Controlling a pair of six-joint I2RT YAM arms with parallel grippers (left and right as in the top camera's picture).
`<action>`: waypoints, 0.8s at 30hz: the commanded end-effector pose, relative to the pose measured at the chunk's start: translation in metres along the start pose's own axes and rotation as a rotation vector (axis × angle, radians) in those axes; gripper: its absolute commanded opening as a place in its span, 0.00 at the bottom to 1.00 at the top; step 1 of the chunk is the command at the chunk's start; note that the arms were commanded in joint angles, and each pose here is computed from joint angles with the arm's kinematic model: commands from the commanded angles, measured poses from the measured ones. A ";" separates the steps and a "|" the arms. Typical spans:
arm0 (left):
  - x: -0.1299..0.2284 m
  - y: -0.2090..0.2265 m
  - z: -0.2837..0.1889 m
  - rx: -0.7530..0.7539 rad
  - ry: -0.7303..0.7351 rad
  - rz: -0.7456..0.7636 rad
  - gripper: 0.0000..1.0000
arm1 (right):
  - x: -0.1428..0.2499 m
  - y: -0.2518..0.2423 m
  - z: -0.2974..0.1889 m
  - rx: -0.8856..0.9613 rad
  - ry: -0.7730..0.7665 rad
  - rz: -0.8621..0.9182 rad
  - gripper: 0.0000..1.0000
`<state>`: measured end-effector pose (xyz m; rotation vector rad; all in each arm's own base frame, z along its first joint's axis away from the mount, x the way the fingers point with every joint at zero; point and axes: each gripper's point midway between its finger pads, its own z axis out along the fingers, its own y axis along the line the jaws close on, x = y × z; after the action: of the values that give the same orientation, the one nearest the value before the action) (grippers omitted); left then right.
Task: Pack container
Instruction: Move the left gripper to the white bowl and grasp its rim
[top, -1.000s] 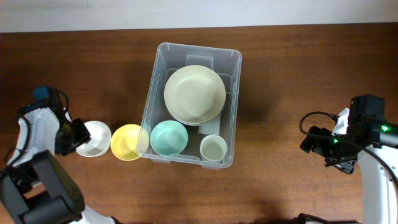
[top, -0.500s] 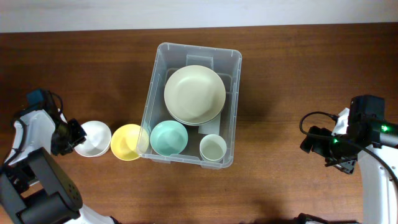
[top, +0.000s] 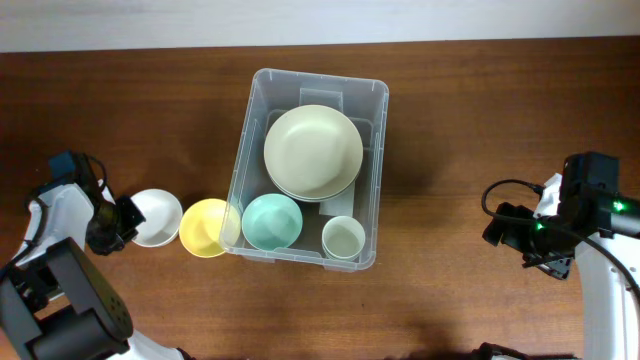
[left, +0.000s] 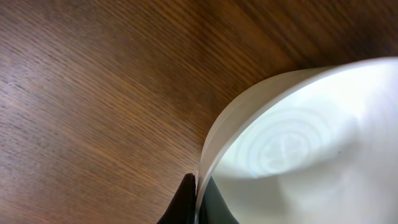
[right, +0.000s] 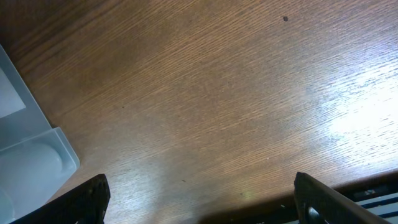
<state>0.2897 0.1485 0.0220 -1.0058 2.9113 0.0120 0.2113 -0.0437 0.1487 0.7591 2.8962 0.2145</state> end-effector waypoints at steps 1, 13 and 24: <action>-0.003 -0.003 -0.003 0.021 0.001 -0.004 0.00 | 0.002 0.000 0.002 0.006 0.008 -0.014 0.91; -0.026 -0.046 -0.148 0.185 -0.386 0.085 0.00 | 0.001 0.000 0.002 0.006 0.007 -0.014 0.91; 0.063 -0.150 -0.200 0.325 -0.438 0.471 0.01 | 0.000 0.000 0.002 0.004 0.000 -0.015 0.91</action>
<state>0.3246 0.0264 0.2244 -0.3622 2.4987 -0.1227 0.2123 -0.0441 0.1489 0.7580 2.8918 0.2138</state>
